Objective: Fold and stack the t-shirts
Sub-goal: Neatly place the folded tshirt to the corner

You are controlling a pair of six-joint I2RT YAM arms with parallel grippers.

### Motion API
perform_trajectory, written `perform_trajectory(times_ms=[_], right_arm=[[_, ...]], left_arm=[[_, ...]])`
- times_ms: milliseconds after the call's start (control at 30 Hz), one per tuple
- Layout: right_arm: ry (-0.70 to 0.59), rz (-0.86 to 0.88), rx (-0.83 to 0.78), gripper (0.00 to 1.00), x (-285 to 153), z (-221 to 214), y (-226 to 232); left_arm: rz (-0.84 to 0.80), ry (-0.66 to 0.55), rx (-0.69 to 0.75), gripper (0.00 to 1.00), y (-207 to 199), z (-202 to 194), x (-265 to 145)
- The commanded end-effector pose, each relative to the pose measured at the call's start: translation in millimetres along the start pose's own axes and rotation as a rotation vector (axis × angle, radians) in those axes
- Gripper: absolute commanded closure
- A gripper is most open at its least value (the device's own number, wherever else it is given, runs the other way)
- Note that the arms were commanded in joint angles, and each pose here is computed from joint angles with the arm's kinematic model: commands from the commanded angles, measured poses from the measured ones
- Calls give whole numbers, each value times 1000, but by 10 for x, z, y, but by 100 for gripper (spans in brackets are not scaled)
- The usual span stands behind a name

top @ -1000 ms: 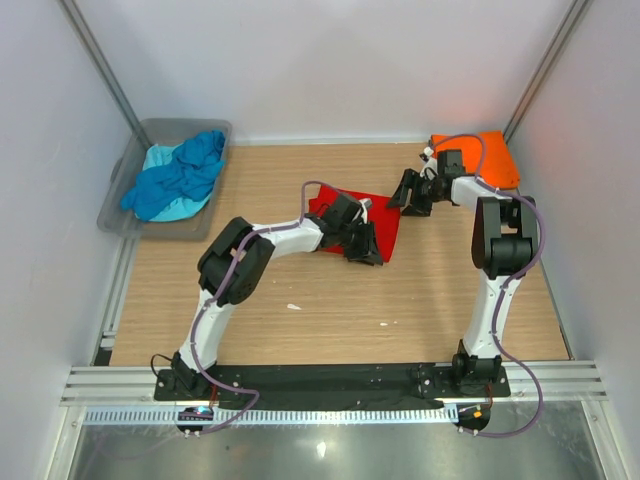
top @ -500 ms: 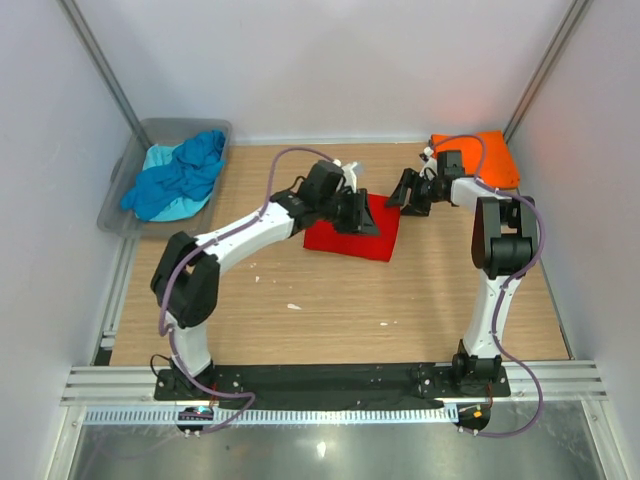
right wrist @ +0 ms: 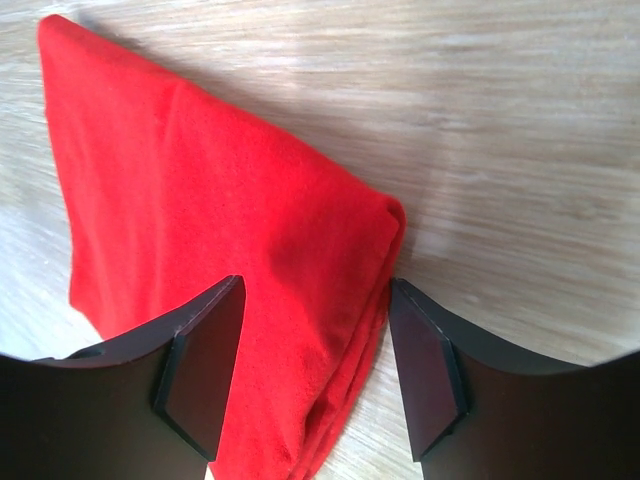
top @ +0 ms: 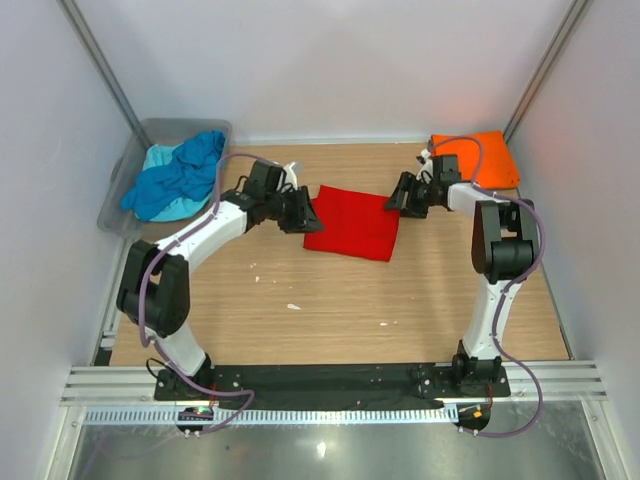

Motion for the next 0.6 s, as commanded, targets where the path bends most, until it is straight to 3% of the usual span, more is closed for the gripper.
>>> perform_trajectory(times_ms=[0,133,267,333,400,567], right_arm=[[158,-125,42,35,7,-466,-133],[166,-133,36,42,38,-492,-125],[149,-137,23,85,49,-380,-129],[128,-137,-2,94,11,-263,-100],[90,-153,-48,99,-42,-71,-67],[5,-245,-142,99,-335,411,-7]], left_arm=[[-78,9,60,63,-220,-77,-185],[-84,25,61,63,-236,-118,-247],[-93,18,123,60,-310,-113,-371],[-64,24,130,59,-281,-131,-429],[-49,13,148,59,-273,-142,-499],[-11,9,173,59,-174,-191,-548]])
Point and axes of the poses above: each gripper's point midway between its finger pads, its own x axis out along the fingers, its own y axis along the line the jaws close on, z = x × y, the point moved 5 cm from there along -x, back along the fingers, and after that the axes turned 15 degrees about -x, right-handed, at the moved point
